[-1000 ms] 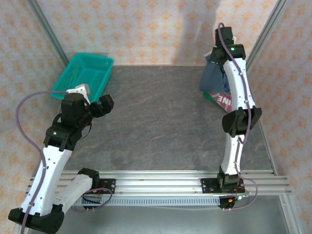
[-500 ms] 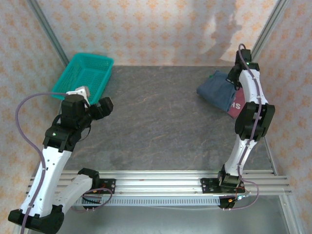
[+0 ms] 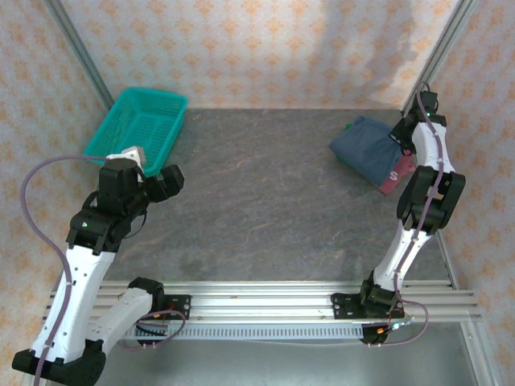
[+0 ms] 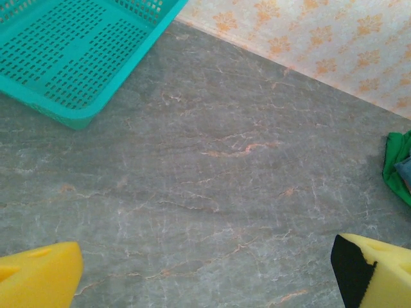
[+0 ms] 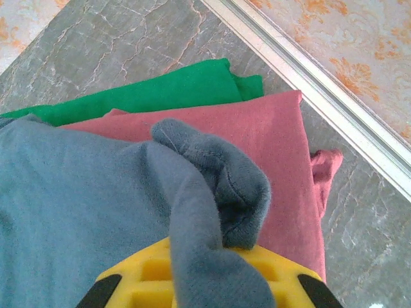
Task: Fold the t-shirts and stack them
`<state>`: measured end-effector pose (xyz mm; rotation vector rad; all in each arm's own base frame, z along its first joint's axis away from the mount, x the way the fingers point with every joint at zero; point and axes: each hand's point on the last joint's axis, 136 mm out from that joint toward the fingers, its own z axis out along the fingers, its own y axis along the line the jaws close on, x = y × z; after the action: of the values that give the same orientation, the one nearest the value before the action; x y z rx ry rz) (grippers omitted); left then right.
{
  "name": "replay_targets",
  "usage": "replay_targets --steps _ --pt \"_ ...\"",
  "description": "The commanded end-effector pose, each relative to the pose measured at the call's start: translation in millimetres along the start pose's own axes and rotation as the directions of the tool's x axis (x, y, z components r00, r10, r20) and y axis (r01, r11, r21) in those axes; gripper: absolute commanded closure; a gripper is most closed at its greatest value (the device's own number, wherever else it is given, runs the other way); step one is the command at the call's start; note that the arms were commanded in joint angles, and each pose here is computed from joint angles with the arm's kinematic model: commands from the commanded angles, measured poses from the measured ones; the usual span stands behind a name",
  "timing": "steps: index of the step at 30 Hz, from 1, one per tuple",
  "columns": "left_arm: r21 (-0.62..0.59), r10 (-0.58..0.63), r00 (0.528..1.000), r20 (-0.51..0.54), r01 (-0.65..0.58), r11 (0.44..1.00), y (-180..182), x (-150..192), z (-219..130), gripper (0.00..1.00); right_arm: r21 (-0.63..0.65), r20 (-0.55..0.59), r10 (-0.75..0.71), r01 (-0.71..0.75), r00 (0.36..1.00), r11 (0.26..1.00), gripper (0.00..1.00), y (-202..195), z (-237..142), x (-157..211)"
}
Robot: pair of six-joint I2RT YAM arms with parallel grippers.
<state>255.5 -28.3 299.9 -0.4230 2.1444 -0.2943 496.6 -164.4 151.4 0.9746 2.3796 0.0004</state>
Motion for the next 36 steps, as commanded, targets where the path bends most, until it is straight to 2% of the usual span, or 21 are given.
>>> replay_targets --steps 1,8,10,11,12,14,17,21,23,25,29,33,36 --pt "-0.038 0.026 0.999 0.024 -0.025 0.999 7 -6 -15 0.0 -0.008 0.021 0.013 -0.013 1.0 1.0 1.0 -3 10 -14" --pt "-0.062 0.027 1.0 0.001 -0.027 0.998 13 1 -16 0.0 0.049 0.023 0.006 -0.007 1.0 0.999 1.0 -17 31 -24" --pt "-0.062 0.029 1.0 -0.005 -0.029 0.998 14 3 -16 0.0 0.069 0.03 -0.004 0.002 1.0 0.998 0.96 -19 35 -29" --pt "-0.064 0.032 0.999 -0.006 -0.032 0.997 14 3 -16 0.0 0.079 0.03 -0.005 0.003 1.0 0.997 0.9 -20 39 -31" --pt "-0.068 0.037 0.999 -0.006 -0.037 0.997 15 4 -16 0.0 0.084 0.03 -0.005 0.002 1.0 0.997 0.8 -20 42 -33" --pt "-0.074 0.041 0.999 -0.003 -0.041 0.996 17 3 -17 0.0 0.082 0.029 0.002 -0.004 1.0 0.997 0.5 -18 43 -36" --pt "-0.067 0.041 0.999 0.009 -0.04 0.997 15 0 -16 0.0 0.061 0.057 0.011 -0.014 0.998 0.998 0.22 -15 29 -40" --pt "-0.071 0.042 0.999 0.029 -0.04 0.997 14 -5 -10 0.0 -0.032 0.173 0.052 -0.047 0.984 0.998 0.09 -8 -11 -45" --pt "-0.079 0.036 0.999 0.041 -0.033 0.996 15 -6 -5 0.0 -0.092 0.198 0.079 -0.062 0.977 0.994 0.07 -5 -28 -39" --pt "-0.089 0.028 0.998 0.054 -0.023 0.996 17 -6 1 0.0 -0.149 0.191 0.101 -0.073 0.976 0.986 0.0 -1 -43 -26" --pt "-0.173 0.033 0.994 0.103 -0.015 0.985 35 -7 17 0.0 -0.229 0.154 0.101 -0.064 0.983 0.971 0.01 8 -72 21" --pt "-0.307 0.087 0.982 0.165 -0.033 0.951 66 -9 39 0.0 -0.309 0.198 -0.033 0.094 0.98 0.946 0.01 39 -109 99" --pt "-0.4 0.097 0.968 0.23 0.004 0.916 99 -8 59 0.0 -0.311 0.321 -0.176 0.279 0.931 0.909 0.01 58 -123 155"
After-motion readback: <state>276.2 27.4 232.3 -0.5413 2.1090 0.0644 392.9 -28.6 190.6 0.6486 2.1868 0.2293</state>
